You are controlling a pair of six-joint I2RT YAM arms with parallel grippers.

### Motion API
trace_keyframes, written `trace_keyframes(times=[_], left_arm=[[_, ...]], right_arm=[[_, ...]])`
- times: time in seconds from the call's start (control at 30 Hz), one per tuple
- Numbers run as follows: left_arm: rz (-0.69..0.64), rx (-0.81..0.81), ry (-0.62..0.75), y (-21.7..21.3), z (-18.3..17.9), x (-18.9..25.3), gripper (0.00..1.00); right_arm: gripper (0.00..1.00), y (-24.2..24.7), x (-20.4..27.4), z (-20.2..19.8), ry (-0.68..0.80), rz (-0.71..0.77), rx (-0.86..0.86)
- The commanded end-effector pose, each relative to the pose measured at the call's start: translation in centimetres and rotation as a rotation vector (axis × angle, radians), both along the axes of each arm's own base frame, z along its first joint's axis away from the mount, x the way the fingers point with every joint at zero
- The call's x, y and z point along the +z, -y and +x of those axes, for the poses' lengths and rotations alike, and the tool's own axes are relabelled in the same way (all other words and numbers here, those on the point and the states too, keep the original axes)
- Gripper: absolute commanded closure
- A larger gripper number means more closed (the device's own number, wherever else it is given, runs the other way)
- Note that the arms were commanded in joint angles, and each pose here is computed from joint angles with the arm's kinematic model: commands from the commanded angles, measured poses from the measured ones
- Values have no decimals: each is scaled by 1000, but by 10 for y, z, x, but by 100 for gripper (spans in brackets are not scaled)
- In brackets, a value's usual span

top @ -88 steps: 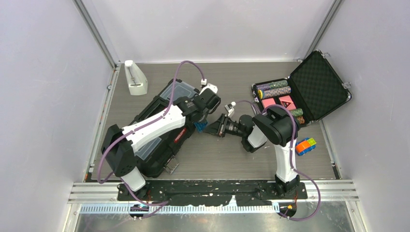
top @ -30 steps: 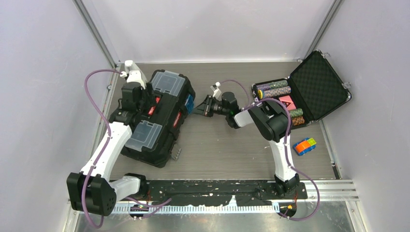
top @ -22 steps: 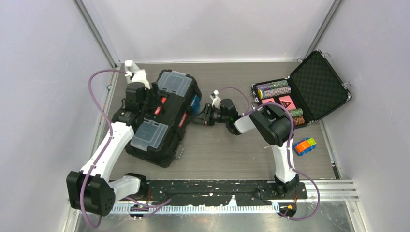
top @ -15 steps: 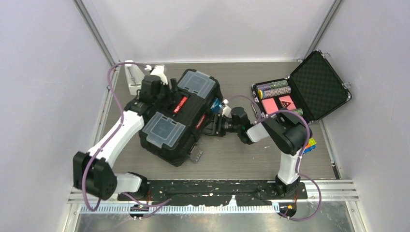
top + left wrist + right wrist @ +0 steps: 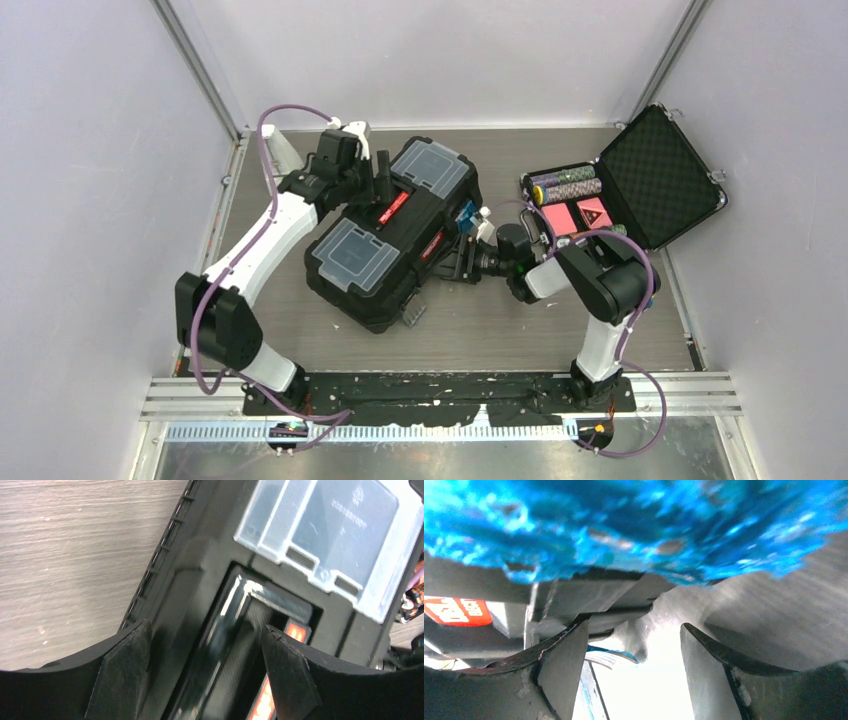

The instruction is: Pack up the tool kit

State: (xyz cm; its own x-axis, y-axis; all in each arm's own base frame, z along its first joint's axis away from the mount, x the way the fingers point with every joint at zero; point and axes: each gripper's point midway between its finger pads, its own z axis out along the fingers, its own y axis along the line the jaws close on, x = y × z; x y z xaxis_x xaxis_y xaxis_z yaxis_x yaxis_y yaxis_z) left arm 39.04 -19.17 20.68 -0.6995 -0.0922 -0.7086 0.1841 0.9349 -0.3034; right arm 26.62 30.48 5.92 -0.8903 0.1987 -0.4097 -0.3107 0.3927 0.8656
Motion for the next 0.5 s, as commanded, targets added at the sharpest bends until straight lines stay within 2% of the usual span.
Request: trace_keyframes(times=[0.0,0.13,0.27,0.37,0.47], left_arm=[[80,30,143,-29,-26,56,19],[117,71,221,-54,-52,72,16],[138,42,250,-58,-85,70,14],[158,-6,231,-56,-115,56,13],[169,-26,217,-57,-142,40,13]], right_arm=[[27,-19,64,52,230,139,-18],[27,-31,79,82,285,136,-32],[26,-39,79,105,321,96,-28],[24,-37,80,103,324,96,0],[18,-27,82,76,332,125,68]])
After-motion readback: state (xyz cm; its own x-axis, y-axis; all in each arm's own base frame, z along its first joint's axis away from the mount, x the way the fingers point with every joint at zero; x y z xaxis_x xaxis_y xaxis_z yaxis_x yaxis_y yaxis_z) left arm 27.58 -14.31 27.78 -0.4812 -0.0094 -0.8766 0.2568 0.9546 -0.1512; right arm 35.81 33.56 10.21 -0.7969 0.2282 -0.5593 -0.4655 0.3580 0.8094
